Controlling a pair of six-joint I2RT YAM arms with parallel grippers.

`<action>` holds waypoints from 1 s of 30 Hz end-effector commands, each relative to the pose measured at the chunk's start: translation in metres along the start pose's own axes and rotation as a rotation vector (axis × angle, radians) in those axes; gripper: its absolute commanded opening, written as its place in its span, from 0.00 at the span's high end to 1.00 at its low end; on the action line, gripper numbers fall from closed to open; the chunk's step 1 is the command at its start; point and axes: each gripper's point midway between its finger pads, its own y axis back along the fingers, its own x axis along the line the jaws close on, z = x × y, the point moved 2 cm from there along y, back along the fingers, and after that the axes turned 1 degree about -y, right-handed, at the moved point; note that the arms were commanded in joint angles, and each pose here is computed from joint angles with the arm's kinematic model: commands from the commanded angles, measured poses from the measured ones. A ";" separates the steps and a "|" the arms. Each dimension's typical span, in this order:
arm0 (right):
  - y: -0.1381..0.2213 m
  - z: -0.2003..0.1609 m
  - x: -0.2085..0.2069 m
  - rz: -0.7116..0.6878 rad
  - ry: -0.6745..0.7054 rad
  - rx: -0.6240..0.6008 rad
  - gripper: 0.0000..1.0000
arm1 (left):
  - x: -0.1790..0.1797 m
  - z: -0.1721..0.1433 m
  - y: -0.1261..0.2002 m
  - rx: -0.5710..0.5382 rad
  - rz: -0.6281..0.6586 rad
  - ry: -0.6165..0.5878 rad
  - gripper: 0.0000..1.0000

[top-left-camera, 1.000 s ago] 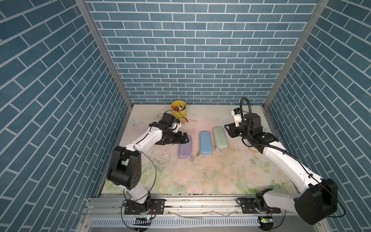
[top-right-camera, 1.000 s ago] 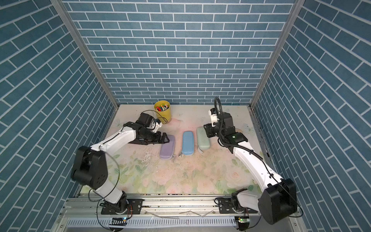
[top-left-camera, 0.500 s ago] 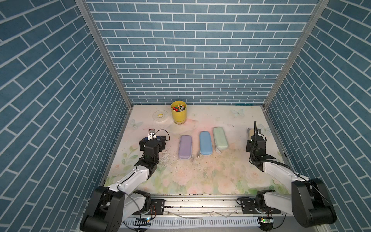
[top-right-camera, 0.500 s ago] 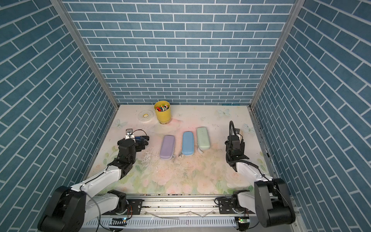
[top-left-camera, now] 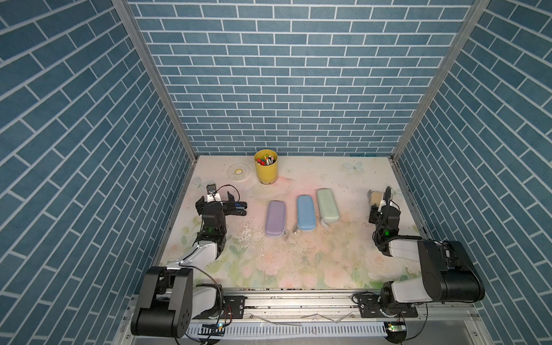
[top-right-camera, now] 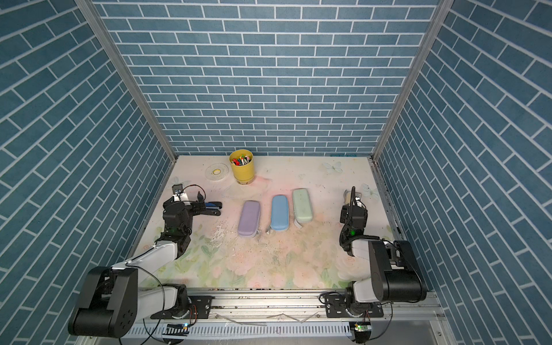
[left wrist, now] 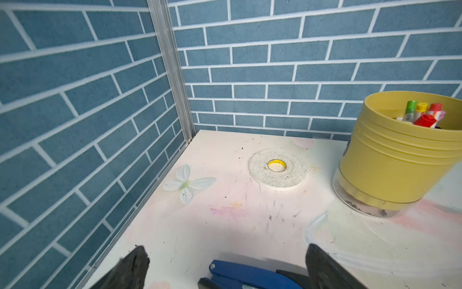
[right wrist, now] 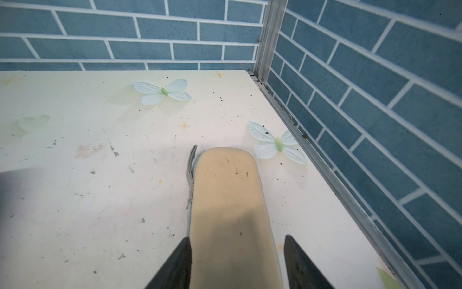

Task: Put umbrellas into zippered umbrella sleeves
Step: Reset both arms

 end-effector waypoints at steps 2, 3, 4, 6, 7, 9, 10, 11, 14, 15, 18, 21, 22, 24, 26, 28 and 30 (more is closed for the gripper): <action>-0.009 0.005 0.003 0.065 -0.018 -0.031 0.41 | -0.013 -0.046 -0.012 0.051 -0.065 -0.070 0.01; -0.013 0.004 0.001 0.050 -0.024 -0.050 0.40 | -0.013 -0.053 -0.013 0.033 -0.063 -0.067 0.01; -0.014 0.004 0.000 0.039 -0.026 -0.017 0.40 | -0.013 -0.054 -0.015 0.009 -0.059 -0.061 0.01; -0.017 0.004 -0.001 0.035 -0.032 -0.009 0.36 | -0.011 -0.056 -0.018 0.069 -0.064 -0.051 0.01; -0.018 0.002 -0.002 0.036 -0.037 0.004 0.14 | -0.008 -0.056 -0.022 0.064 -0.046 -0.040 0.01; -0.018 0.002 -0.003 0.034 -0.041 0.004 0.01 | -0.005 -0.058 -0.025 0.108 -0.023 -0.040 0.01; -0.019 0.003 -0.005 0.025 -0.044 -0.005 0.01 | -0.005 -0.057 -0.025 0.090 -0.017 -0.041 0.01; -0.018 0.003 -0.006 0.021 -0.048 0.004 0.01 | -0.005 -0.056 -0.025 0.088 -0.019 -0.038 0.01; -0.019 0.003 -0.005 0.024 -0.048 0.001 0.01 | -0.005 -0.057 -0.025 0.089 -0.019 -0.039 0.01; -0.018 0.003 -0.005 0.024 -0.049 0.003 0.01 | -0.005 -0.057 -0.023 0.093 -0.020 -0.037 0.01; -0.019 0.003 -0.005 0.024 -0.048 0.003 0.01 | -0.006 -0.057 -0.023 0.083 -0.025 -0.039 0.01; -0.019 0.003 -0.006 0.024 -0.048 0.002 0.01 | -0.010 -0.057 -0.025 0.093 -0.034 -0.058 0.01; -0.019 0.003 -0.006 0.024 -0.049 0.002 0.01 | -0.009 -0.057 -0.025 0.094 -0.034 -0.058 0.01; -0.019 0.003 -0.005 0.024 -0.048 0.002 0.01 | -0.009 -0.057 -0.025 0.094 -0.033 -0.058 0.01; -0.019 0.003 -0.006 0.024 -0.048 0.001 0.01 | -0.010 -0.057 -0.025 0.093 -0.034 -0.059 0.01; -0.018 0.004 -0.005 0.025 -0.045 -0.003 0.01 | -0.009 -0.057 -0.025 0.093 -0.034 -0.058 0.01; -0.018 0.003 0.003 0.066 -0.018 -0.002 0.01 | -0.010 -0.057 -0.025 0.093 -0.034 -0.058 0.01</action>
